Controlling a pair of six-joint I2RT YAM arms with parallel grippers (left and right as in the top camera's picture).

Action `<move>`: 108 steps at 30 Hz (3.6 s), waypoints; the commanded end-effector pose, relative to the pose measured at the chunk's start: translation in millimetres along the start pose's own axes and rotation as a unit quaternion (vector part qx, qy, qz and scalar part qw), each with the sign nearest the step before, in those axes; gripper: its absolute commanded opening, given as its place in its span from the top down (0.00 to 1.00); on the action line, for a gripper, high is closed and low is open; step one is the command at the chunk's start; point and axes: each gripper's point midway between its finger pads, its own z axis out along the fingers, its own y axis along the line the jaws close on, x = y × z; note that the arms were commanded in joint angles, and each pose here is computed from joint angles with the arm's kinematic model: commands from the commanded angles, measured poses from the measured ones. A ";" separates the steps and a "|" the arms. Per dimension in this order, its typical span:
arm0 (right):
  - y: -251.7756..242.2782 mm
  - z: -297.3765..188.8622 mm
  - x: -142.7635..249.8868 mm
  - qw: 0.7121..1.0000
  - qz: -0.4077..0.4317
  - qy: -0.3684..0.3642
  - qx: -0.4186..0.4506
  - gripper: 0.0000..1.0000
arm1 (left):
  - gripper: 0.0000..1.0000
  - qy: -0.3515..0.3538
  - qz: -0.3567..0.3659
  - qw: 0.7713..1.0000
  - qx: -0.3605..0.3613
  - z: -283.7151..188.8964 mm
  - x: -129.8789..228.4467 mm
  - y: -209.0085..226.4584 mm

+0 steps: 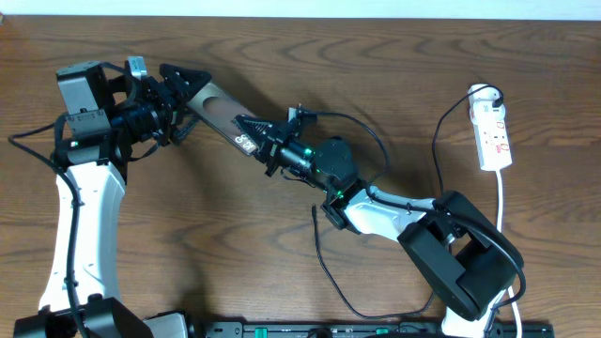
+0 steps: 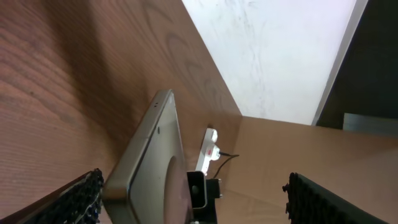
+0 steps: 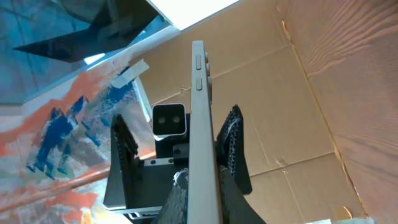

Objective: Plug charger to phone and switch on socket

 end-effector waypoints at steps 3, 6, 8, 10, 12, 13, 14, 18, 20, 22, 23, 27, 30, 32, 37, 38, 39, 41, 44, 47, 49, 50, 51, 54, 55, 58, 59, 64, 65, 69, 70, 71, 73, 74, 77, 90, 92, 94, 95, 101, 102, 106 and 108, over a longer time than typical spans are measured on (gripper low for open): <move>1.0 5.4 11.4 1.000 0.005 0.007 -0.010 0.99 | 0.10 -0.002 0.035 0.999 0.005 -1.2 2.6 -8.9; 0.1 6.3 13.7 1.000 0.005 0.005 -0.012 0.99 | 0.10 0.003 0.037 0.999 0.005 1.2 6.1 -10.2; 1.3 7.0 17.0 1.000 0.005 0.006 -0.017 0.99 | 0.10 0.006 0.040 0.999 0.005 3.5 8.9 -11.3; 1.6 7.6 18.7 1.000 0.005 0.003 -0.021 0.98 | 0.10 0.004 0.040 0.999 0.001 4.9 9.0 -10.6; 1.9 8.1 18.2 1.000 0.006 -0.004 -0.025 0.99 | 0.10 -0.002 0.032 0.999 -0.005 5.3 7.4 -8.6; 2.2 8.1 17.7 1.000 0.006 -0.006 -0.026 0.99 | 0.10 -0.002 0.032 0.999 -0.005 5.3 7.4 -8.7; 2.5 8.1 17.7 1.000 0.006 -0.006 -0.027 0.99 | 0.10 -0.002 0.032 0.999 -0.005 5.3 7.4 -8.7; 9.3 7.6 18.3 0.999 0.003 -0.007 -0.041 0.99 | 0.11 -0.002 0.032 0.999 -0.005 5.3 7.4 -8.7; 14.2 7.2 18.1 0.999 0.002 -0.009 -0.052 0.99 | 0.12 -0.001 0.032 0.999 -0.005 5.3 7.5 -8.7; 14.8 7.2 17.9 0.999 0.002 -0.011 -0.054 0.99 | 0.19 -0.001 0.032 0.999 -0.005 5.3 7.5 -8.7; 14.8 7.3 18.0 0.999 0.002 -0.011 -0.053 0.99 | 0.20 -0.001 0.032 0.999 -0.005 5.3 7.5 -8.7; 14.7 7.3 17.9 0.999 0.002 -0.011 -0.053 0.99 | 0.29 -0.001 0.032 0.999 -0.005 5.3 7.6 -8.8; 14.5 7.4 17.8 0.999 0.002 -0.011 -0.053 0.99 | 0.36 -0.002 0.033 0.999 -0.005 5.3 7.4 -8.8; 14.1 7.5 18.8 0.999 0.002 -0.010 -0.053 0.99 | 0.38 -0.002 0.033 0.999 -0.005 5.3 7.5 -8.8; 13.7 8.0 22.1 0.999 0.002 -0.006 -0.053 0.99 | 0.44 -0.005 0.034 0.999 -0.006 5.3 6.2 -8.6; 14.0 8.0 22.2 0.999 0.002 -0.006 -0.054 0.99 | 0.45 -0.005 0.036 0.999 -0.006 5.3 6.2 -8.5; 14.4 7.9 22.4 0.998 0.002 -0.005 -0.055 0.99 | 0.46 -0.005 0.037 0.999 -0.006 5.3 6.2 -8.5; 14.3 7.9 22.7 0.998 0.002 -0.005 -0.055 0.99 | 0.48 -0.005 0.040 0.999 -0.006 5.3 6.2 -8.5; 13.2 8.4 24.8 0.999 0.002 -0.003 -0.054 0.99 | 0.51 -0.006 0.043 0.999 -0.005 5.3 5.6 -9.0; 13.0 8.5 25.5 0.999 0.002 -0.003 -0.054 0.99 | 0.54 -0.008 0.045 0.999 -0.007 5.3 4.9 -8.6; 13.1 8.5 25.5 0.999 0.002 -0.003 -0.054 0.99 | 0.56 -0.009 0.047 0.999 -0.008 5.7 4.8 -8.3; 12.9 8.5 25.4 0.999 0.002 -0.003 -0.053 0.99 | 0.57 -0.009 0.048 0.999 -0.008 5.9 4.9 -8.5; 13.2 8.5 25.6 0.999 0.002 -0.003 -0.054 0.99 | 0.58 -0.009 0.048 0.999 -0.008 6.0 5.0 -8.6; 11.3 9.1 28.8 0.999 0.003 0.000 -0.052 0.99 | 0.61 -0.008 0.064 0.998 -0.007 6.7 5.5 -9.6; 10.6 9.4 30.0 0.999 0.003 0.001 -0.051 0.99 | 0.62 -0.008 0.068 0.998 -0.007 7.1 5.9 -10.0; 9.8 9.8 32.2 0.999 0.004 0.003 -0.051 0.99 | 0.62 -0.005 0.074 0.997 -0.005 9.4 8.6 -12.1; 9.8 9.9 32.7 0.999 0.004 0.003 -0.051 0.99 | 0.62 -0.004 0.076 0.997 -0.003 10.2 9.3 -13.3; 9.0 10.2 34.0 0.999 0.004 0.004 -0.051 0.99 | 0.62 -0.004 0.081 0.997 -0.005 13.4 11.5 -14.5; 9.2 10.2 33.9 0.999 0.004 0.004 -0.051 0.99 | 0.63 -0.004 0.081 0.997 -0.005 13.4 11.5 -14.4; 9.2 10.2 33.9 0.999 0.004 0.004 -0.051 0.99 | 0.69 -0.004 0.081 0.997 -0.005 13.4 11.4 -14.5; 9.1 10.2 34.1 0.999 0.004 0.004 -0.051 0.99 | 0.71 -0.004 0.081 0.997 -0.005 13.4 11.5 -14.5; 9.4 10.1 34.0 0.999 0.004 0.004 -0.051 0.99 | 0.74 -0.004 0.081 0.997 -0.005 13.4 11.4 -14.5; 9.2 10.2 34.1 0.999 0.004 0.004 -0.051 0.99 | 0.81 -0.004 0.081 0.997 -0.005 13.4 11.5 -14.5; 9.2 10.2 34.1 0.999 0.004 0.004 -0.051 0.99 | 0.85 -0.004 0.081 0.997 -0.005 13.4 11.5 -14.5; 9.0 10.3 34.6 0.999 0.004 0.005 -0.051 0.99 | 0.90 -0.004 0.081 0.997 -0.005 13.4 11.4 -14.5; 9.0 10.2 34.3 0.999 0.004 0.005 -0.050 0.98 | 0.92 -0.008 0.082 0.997 -0.008 13.3 9.8 -13.5; 9.0 10.2 34.3 0.999 0.004 0.005 -0.050 0.86 | 0.92 -0.008 0.082 0.997 -0.008 13.3 9.7 -13.6; 9.1 10.2 34.4 0.999 0.004 0.005 -0.051 0.46 | 0.92 -0.008 0.081 0.997 -0.008 13.3 9.7 -13.6; 9.1 10.2 34.4 0.999 0.004 0.005 -0.051 0.24 | 0.93 -0.008 0.081 0.997 -0.008 13.3 9.7 -13.6; 12.8 8.8 25.8 0.998 -0.033 -0.005 -0.054 0.01 | 0.93 -0.020 0.075 0.997 -0.010 7.3 1.4 -10.5; 14.0 8.3 23.3 0.998 -0.044 -0.008 -0.054 0.01 | 0.93 -0.022 0.074 0.997 -0.009 5.6 -0.6 -9.8; 17.2 5.7 15.4 0.996 -0.074 -0.004 -0.050 0.01 | 0.93 -0.034 0.062 0.997 -0.003 -7.0 -13.1 -5.8; 17.8 4.3 13.8 0.995 -0.090 0.006 -0.045 0.01 | 0.93 -0.047 0.054 0.997 0.000 -17.1 -23.2 -2.1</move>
